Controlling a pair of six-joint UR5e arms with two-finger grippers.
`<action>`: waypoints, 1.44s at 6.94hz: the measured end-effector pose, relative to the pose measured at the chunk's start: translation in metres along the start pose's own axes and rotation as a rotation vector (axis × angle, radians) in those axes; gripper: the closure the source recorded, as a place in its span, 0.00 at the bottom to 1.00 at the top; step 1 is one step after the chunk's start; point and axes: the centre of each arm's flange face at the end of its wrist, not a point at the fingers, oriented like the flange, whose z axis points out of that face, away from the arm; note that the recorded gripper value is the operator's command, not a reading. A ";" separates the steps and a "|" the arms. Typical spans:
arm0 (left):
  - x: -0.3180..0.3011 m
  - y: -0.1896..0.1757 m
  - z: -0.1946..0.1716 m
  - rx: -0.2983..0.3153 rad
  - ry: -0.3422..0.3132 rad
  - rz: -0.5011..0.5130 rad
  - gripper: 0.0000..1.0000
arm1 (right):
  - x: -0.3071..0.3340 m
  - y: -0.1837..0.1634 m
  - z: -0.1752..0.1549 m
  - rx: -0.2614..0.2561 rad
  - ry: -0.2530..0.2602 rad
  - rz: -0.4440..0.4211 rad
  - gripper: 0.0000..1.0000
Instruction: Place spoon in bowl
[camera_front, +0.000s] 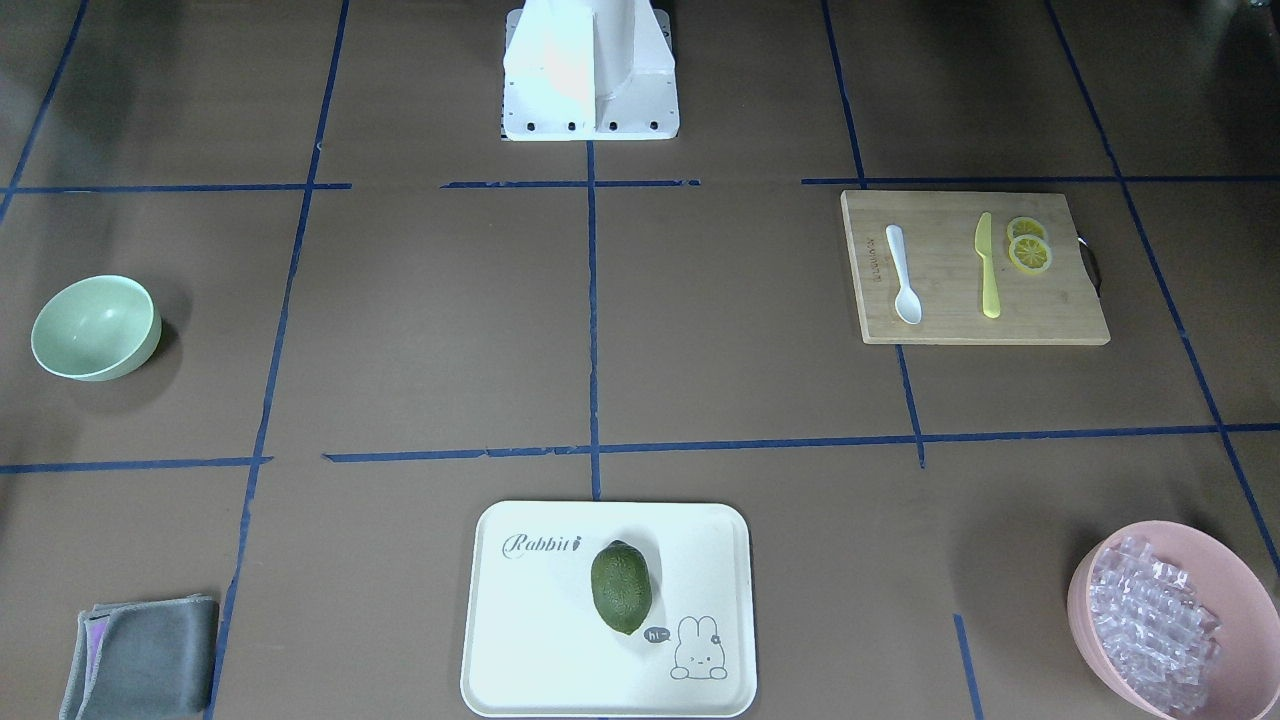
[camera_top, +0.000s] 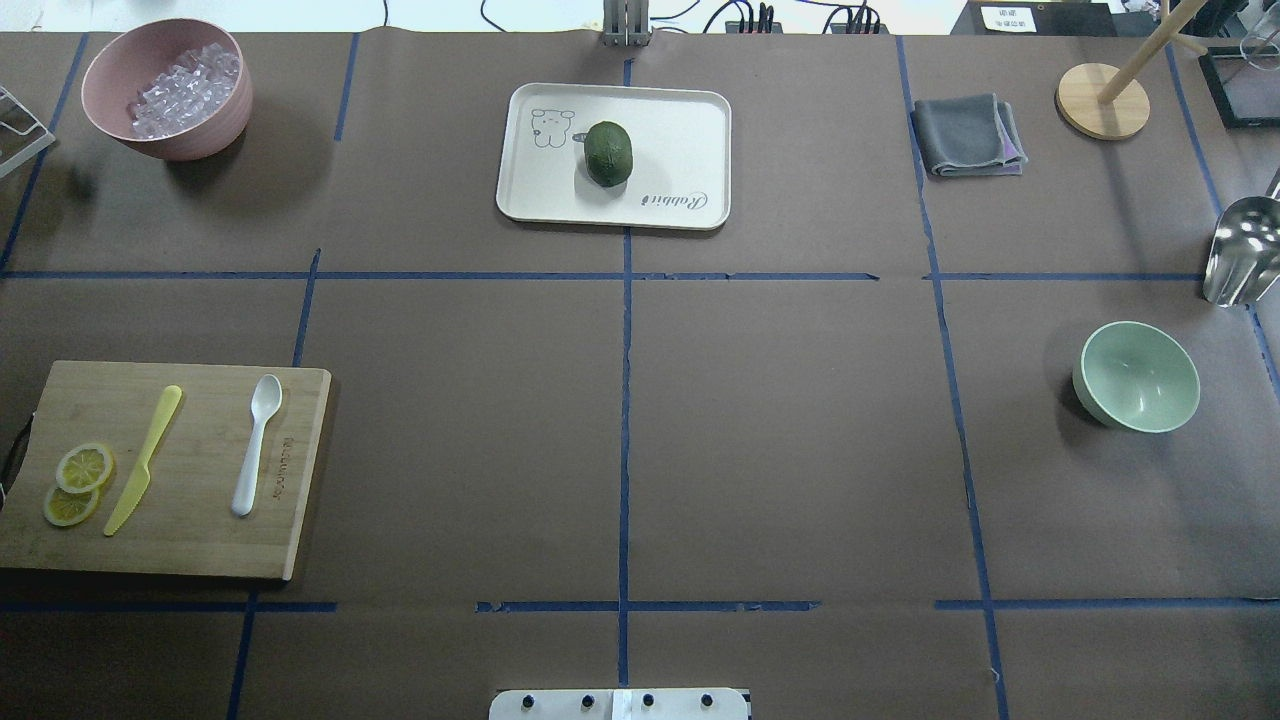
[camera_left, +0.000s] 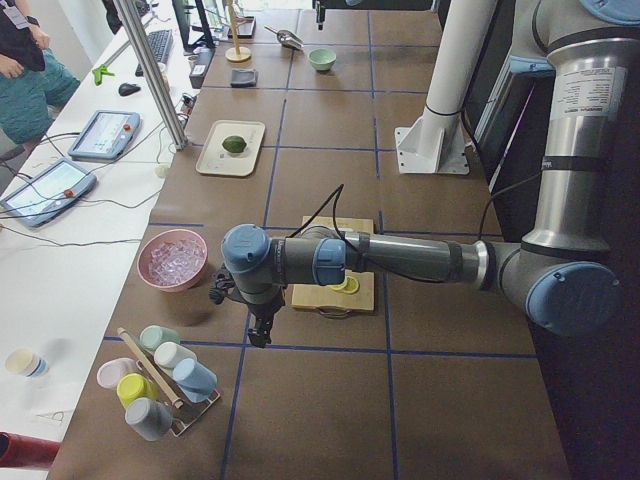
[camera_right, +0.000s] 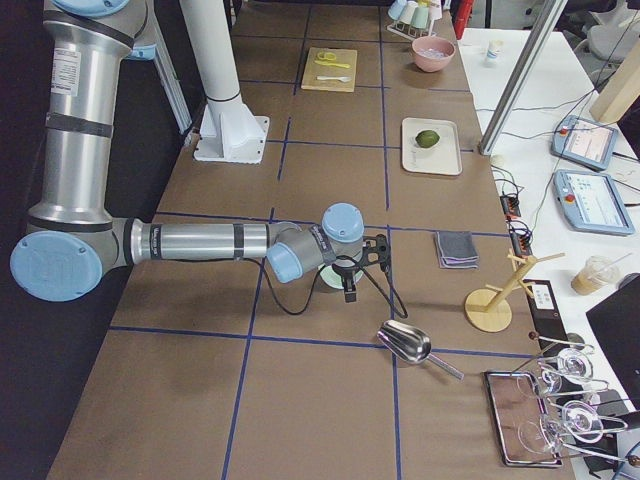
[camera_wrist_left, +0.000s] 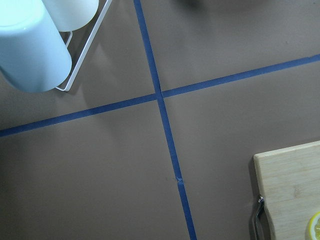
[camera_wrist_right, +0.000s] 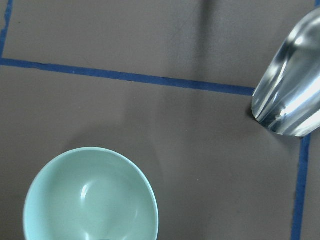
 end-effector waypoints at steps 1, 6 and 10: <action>0.000 0.000 0.000 0.000 0.001 0.001 0.00 | -0.005 -0.002 0.033 -0.016 0.029 -0.004 0.06; 0.002 -0.001 -0.001 0.003 0.001 0.005 0.00 | -0.027 -0.011 0.067 -0.038 0.038 -0.020 0.98; 0.002 0.002 -0.001 0.003 0.002 0.002 0.00 | -0.077 -0.024 0.036 -0.003 -0.043 0.013 1.00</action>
